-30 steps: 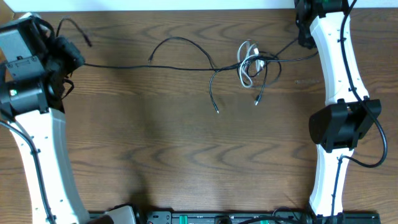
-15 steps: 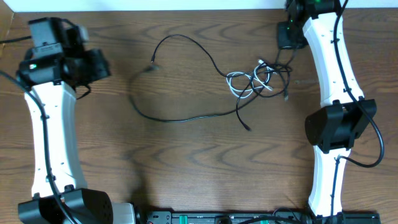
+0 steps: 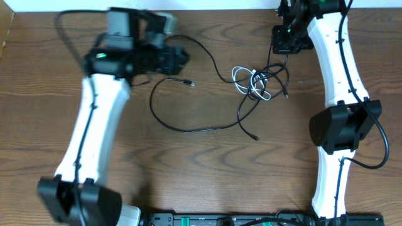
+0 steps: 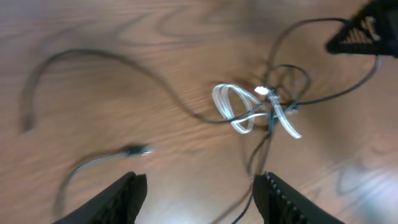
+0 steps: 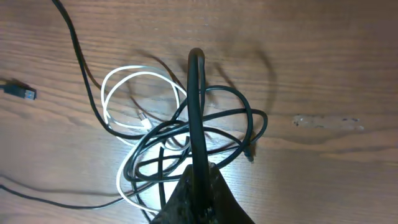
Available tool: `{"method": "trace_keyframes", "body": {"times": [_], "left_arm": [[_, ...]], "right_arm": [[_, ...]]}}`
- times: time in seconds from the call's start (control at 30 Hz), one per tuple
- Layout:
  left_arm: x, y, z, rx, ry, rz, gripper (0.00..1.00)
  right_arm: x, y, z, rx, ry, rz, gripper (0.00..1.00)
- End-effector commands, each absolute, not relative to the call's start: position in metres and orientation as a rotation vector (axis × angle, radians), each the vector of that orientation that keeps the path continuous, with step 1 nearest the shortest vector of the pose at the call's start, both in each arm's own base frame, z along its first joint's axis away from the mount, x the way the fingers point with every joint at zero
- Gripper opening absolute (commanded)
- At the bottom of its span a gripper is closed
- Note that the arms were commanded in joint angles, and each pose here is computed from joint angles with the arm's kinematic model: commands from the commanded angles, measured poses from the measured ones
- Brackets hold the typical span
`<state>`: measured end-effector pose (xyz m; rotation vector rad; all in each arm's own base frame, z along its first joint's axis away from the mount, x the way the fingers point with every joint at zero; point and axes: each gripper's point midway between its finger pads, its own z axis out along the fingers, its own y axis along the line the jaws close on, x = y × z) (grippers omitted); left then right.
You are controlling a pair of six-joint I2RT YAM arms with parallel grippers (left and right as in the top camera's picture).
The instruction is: Untangle cables
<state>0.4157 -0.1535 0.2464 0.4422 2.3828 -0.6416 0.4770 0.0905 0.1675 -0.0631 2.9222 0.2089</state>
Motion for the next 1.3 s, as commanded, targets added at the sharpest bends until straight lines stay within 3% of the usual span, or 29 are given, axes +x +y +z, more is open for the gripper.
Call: {"method": "trace_keyframes", "body": {"times": [0.0, 0.13, 0.43, 1.0, 1.07, 1.13, 1.17, 1.23, 1.27], "left_arm": [[0.420, -0.192, 0.211, 0.495, 2.436, -0.722, 0.61], [0.428, -0.238, 0.178, 0.548, 2.445, -0.780, 0.61], [0.422, -0.330, 0.120, 0.739, 2.389, -0.867, 0.75], [0.426, -0.356, 0.065, 0.783, 2.403, -0.806, 0.74], [0.427, -0.357, 0.056, 0.780, 2.417, -0.778, 0.71], [0.429, -0.354, 0.048, 0.771, 2.433, -0.747, 0.59], [0.429, -0.353, 0.047, 0.768, 2.437, -0.737, 0.45], [0.435, -0.347, 0.046, 0.750, 2.438, -0.707, 0.08], [0.437, -0.346, 0.048, 0.742, 2.434, -0.693, 0.07]], "right_arm": [[0.471, 0.088, 0.177, -0.059, 2.915, 0.268, 0.01], [0.470, 0.089, 0.177, -0.075, 2.916, 0.281, 0.01], [0.471, 0.082, 0.177, -0.054, 2.918, 0.286, 0.01], [0.470, 0.081, 0.177, -0.069, 2.920, 0.282, 0.01], [0.470, 0.080, 0.177, -0.067, 2.922, 0.281, 0.01], [0.470, 0.079, 0.177, -0.064, 2.924, 0.281, 0.01], [0.470, 0.078, 0.177, -0.062, 2.924, 0.281, 0.01], [0.470, 0.076, 0.177, -0.055, 2.924, 0.280, 0.01], [0.470, 0.076, 0.177, -0.054, 2.924, 0.280, 0.01]]}}
